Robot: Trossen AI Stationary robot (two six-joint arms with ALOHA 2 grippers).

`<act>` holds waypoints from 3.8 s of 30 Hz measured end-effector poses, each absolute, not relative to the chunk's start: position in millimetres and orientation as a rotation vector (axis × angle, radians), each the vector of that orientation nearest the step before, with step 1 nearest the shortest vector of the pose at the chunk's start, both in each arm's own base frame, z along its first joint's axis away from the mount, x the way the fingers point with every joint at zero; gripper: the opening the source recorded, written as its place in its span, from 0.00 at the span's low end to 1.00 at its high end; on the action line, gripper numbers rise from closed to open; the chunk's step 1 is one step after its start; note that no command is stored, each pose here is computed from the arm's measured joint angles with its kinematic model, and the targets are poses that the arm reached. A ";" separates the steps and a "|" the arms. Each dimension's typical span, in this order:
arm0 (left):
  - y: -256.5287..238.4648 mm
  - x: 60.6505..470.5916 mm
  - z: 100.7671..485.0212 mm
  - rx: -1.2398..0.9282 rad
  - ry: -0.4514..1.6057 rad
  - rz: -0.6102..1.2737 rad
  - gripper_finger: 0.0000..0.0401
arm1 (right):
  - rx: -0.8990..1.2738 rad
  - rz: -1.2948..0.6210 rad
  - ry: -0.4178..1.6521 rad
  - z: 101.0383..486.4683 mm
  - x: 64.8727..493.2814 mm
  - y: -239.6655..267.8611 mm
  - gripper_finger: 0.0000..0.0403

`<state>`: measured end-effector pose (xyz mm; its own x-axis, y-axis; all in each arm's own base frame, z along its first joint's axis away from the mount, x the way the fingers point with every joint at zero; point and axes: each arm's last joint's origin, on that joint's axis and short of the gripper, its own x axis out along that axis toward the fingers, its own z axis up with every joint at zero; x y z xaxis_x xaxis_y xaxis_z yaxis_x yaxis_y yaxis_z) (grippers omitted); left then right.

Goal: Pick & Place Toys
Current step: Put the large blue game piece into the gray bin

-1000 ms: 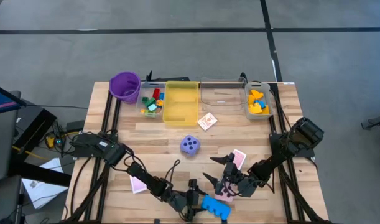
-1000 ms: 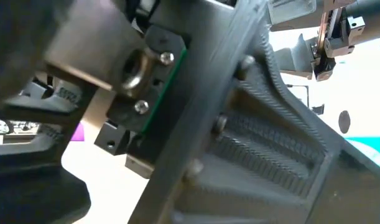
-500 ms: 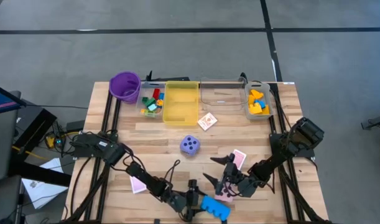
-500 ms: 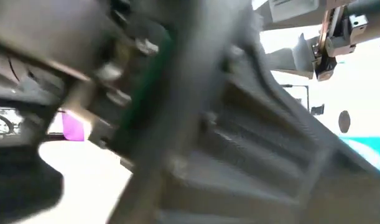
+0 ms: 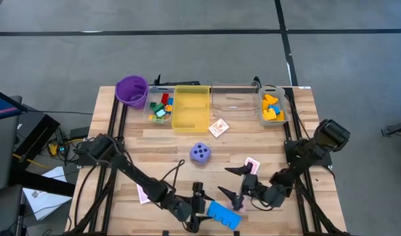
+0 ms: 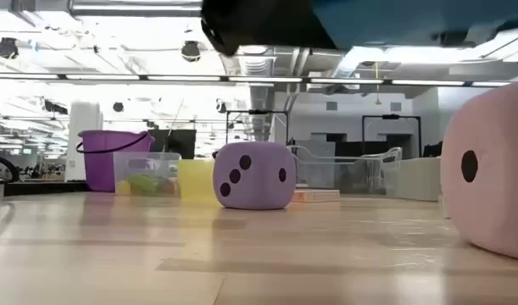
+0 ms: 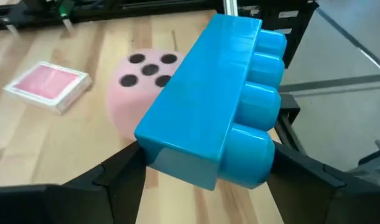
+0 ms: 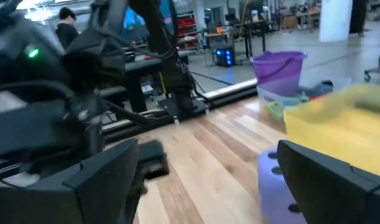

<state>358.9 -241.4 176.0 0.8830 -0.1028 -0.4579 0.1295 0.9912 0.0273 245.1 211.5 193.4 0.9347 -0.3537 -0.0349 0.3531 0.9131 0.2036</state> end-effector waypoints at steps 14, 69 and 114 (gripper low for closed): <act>-221.4 330.4 234.3 -0.020 0.547 -0.092 0.67 | -0.217 -0.266 0.025 221.4 244.3 201.9 0.93; -136.4 269.2 271.7 -0.522 0.327 -0.039 0.68 | -0.390 -0.144 0.077 244.7 268.9 202.1 0.68; -112.8 242.8 248.9 0.087 0.645 0.130 0.75 | -0.162 -0.842 0.073 253.4 253.2 185.2 0.33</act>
